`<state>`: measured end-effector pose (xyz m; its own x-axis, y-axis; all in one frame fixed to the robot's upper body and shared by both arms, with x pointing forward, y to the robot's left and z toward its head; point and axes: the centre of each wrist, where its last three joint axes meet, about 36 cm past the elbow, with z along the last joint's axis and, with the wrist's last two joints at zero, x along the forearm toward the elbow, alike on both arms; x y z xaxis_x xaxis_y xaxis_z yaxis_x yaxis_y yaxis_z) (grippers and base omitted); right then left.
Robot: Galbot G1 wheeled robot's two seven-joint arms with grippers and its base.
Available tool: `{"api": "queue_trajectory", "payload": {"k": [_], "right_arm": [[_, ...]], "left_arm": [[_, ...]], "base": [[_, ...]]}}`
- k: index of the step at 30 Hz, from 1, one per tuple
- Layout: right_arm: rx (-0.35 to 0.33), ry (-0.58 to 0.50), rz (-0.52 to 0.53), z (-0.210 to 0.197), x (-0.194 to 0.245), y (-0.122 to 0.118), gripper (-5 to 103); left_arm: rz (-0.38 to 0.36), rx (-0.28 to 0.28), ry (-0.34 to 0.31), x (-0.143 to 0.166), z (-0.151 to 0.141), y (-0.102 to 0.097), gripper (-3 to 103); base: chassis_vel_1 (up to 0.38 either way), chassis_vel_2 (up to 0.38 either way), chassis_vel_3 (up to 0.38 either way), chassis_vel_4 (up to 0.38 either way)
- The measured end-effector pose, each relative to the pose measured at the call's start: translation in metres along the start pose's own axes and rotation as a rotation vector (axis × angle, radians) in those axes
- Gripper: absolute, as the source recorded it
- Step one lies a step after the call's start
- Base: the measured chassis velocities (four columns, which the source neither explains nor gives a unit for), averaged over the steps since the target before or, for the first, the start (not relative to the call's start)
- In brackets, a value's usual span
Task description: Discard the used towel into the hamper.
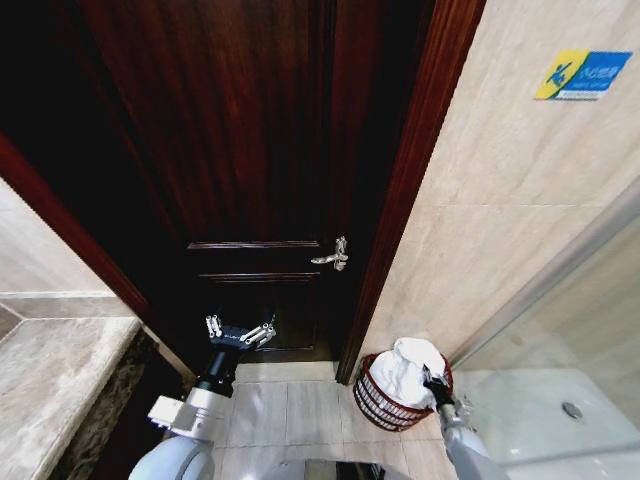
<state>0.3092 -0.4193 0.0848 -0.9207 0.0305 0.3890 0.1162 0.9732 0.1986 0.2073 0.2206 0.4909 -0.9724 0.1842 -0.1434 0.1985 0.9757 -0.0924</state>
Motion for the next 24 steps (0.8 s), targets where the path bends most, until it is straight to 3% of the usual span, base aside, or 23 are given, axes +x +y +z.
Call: {"api": "queue_trajectory", "payload": {"k": [8,21,24], "right_arm": [[0.048,0.158,-0.025,-0.010,-0.015,-0.011,10],[0.125,0.320,-0.098,-0.039,-0.042,-0.022,10],[0.172,0.373,-0.114,-0.049,-0.058,-0.019,10]], "left_arm": [[0.000,0.000,0.000,0.000,0.000,0.000,100],[0.000,0.000,0.000,0.000,0.000,0.000,100],[0.000,0.000,0.000,0.000,0.000,0.000,100]], "base": [[0.000,0.000,0.000,0.000],[0.000,0.000,0.000,0.000],[0.000,0.000,0.000,0.000]]}}
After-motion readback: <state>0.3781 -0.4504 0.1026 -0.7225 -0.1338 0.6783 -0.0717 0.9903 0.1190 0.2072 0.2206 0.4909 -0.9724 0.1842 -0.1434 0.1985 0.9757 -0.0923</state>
